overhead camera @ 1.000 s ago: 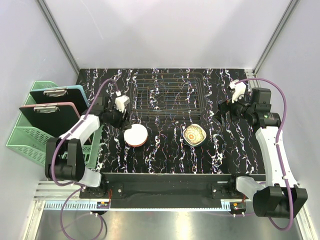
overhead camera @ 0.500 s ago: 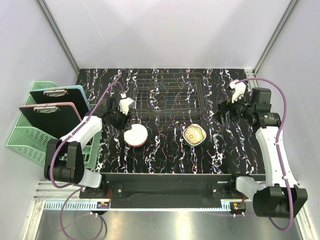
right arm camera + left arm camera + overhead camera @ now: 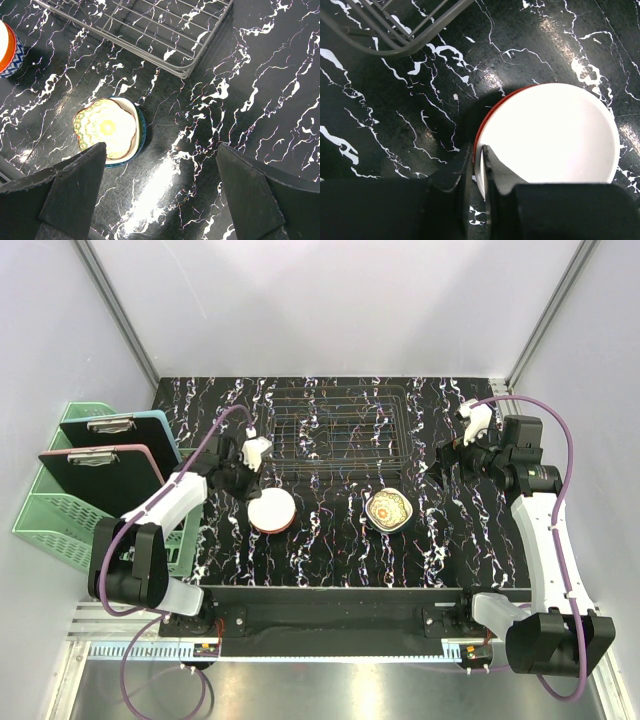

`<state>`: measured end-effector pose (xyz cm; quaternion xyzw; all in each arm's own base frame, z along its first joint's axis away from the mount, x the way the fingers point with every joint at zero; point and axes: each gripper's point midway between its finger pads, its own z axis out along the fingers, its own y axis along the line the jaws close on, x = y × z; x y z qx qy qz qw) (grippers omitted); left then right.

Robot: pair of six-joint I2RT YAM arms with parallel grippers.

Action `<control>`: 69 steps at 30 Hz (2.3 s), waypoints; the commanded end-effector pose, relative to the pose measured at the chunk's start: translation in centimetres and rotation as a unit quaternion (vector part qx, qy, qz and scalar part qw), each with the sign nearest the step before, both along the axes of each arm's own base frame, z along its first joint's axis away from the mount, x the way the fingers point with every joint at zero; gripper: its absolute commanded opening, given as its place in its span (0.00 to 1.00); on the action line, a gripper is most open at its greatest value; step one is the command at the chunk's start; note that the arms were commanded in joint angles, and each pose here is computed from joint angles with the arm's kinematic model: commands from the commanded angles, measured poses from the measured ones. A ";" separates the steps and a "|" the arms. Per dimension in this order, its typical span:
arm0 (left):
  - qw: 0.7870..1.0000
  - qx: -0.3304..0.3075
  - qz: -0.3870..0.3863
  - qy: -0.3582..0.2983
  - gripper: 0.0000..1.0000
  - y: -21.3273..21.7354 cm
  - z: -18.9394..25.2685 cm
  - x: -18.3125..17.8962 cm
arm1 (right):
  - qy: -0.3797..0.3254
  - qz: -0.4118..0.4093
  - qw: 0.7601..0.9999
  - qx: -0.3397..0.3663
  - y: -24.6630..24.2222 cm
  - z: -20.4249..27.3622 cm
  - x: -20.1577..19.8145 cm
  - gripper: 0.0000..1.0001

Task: Load the bowls into the dish rack

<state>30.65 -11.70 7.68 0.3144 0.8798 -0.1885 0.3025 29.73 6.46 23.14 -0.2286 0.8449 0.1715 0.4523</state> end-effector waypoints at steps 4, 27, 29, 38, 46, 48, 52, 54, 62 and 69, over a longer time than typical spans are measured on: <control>1.000 0.012 -0.007 -0.001 0.00 0.0 -0.1 -0.5 | -0.019 0.013 1.000 0.015 0.8 1.8 0.3 1.00; 0.999 -0.021 -0.023 -0.036 0.00 -1.2 6.5 -0.6 | -0.013 0.046 0.998 0.046 2.6 4.4 -0.7 1.00; 0.998 -0.034 -0.031 -0.037 0.00 -1.7 7.2 -0.8 | -0.002 0.073 0.994 0.078 3.9 5.1 -1.3 1.00; 0.983 -0.119 -0.096 -0.105 0.00 -5.0 15.1 0.6 | 0.084 0.196 0.956 0.202 11.1 8.4 -2.0 1.00; 0.962 -0.193 -0.134 -0.138 0.00 -7.6 20.5 2.6 | 0.179 0.268 0.898 0.300 14.3 8.8 -0.9 1.00; 0.959 -0.201 -0.140 -0.145 0.00 -8.3 21.3 2.7 | 0.207 0.283 0.881 0.317 15.1 8.3 -0.6 1.00; 0.953 -0.203 -0.146 -0.174 0.00 -9.1 22.1 3.5 | 0.236 0.318 0.855 0.335 16.7 8.1 -0.6 1.00; 0.952 -0.210 -0.144 -0.171 0.00 -9.6 21.9 3.7 | 0.245 0.328 0.848 0.336 17.4 7.7 -0.2 1.00; 0.945 -0.225 -0.158 -0.180 0.00 -12.0 22.4 4.1 | 0.286 0.355 0.826 0.332 20.5 5.8 -0.3 1.00; 0.939 -0.236 -0.174 -0.181 0.00 -13.9 23.2 3.6 | 0.300 0.356 0.820 0.333 21.1 4.8 0.4 1.00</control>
